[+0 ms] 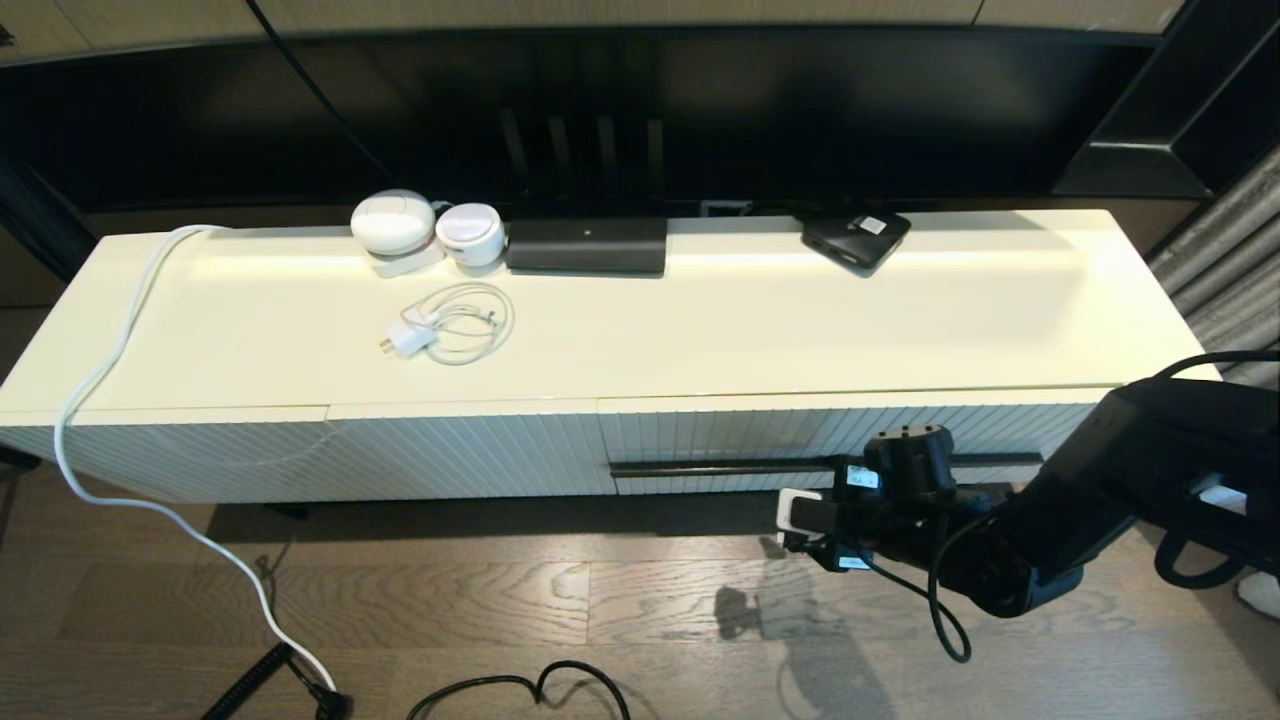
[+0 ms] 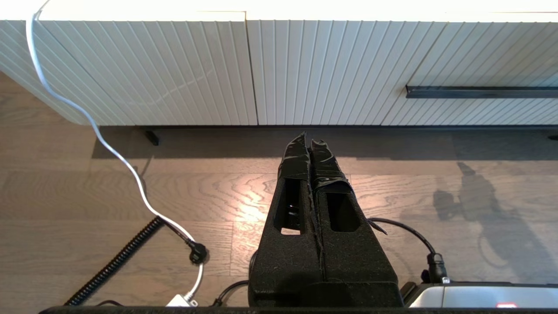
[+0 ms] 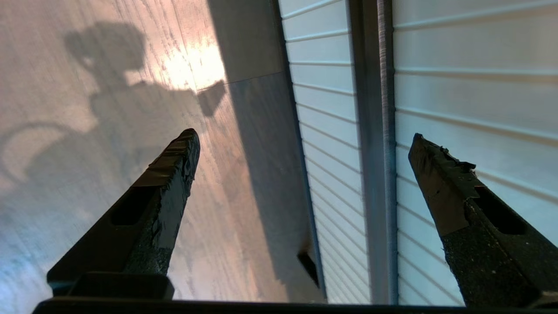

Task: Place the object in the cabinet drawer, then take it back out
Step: Open the drawer

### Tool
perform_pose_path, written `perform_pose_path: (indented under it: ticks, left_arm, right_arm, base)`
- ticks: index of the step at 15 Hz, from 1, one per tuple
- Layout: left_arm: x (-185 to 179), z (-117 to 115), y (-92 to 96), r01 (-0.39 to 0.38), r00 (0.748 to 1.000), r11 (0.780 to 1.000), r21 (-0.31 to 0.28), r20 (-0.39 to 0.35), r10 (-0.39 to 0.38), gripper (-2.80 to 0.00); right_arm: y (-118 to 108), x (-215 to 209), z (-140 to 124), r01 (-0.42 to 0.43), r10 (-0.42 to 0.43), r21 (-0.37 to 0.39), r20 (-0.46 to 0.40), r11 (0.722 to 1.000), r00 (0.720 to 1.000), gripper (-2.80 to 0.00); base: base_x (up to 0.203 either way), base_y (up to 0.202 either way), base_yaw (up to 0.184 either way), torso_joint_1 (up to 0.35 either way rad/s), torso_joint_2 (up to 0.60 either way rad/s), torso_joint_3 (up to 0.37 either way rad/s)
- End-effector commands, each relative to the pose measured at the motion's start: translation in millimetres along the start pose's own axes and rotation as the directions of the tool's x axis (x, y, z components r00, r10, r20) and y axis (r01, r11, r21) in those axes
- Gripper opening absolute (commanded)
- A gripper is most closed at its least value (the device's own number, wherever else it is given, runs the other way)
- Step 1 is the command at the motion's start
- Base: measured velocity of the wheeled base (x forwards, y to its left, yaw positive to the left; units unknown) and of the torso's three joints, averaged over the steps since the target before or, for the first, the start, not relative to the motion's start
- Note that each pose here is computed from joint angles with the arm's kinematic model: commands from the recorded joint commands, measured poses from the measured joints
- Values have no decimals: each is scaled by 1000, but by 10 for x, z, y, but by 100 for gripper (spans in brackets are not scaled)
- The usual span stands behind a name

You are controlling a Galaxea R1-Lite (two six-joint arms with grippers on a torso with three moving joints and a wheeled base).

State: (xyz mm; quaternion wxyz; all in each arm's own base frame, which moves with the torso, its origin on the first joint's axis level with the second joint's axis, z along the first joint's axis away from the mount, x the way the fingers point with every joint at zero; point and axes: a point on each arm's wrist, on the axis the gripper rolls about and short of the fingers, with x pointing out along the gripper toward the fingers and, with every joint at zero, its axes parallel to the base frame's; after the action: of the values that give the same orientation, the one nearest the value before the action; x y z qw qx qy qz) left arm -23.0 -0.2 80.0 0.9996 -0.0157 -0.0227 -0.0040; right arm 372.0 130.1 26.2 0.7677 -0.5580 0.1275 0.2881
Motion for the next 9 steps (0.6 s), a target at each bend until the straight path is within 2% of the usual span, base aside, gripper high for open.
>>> perform_pose_path:
  ticks: [1,9]
  left_arm:
    - [1,1,0,0,1000,1000,-1,-1,0,-280]
    - [1,2,0,-1,1000,1000,-1,1,1,-280]
  right_arm:
    - [-66,56,19,26,-26,-10,9,1000,1000,0]
    - [-106,248,-77,41,-41,0,-12,999,999,0]
  base:
    - [0,0,0,0,0,0]
    - [0,0,0,0,0,0]
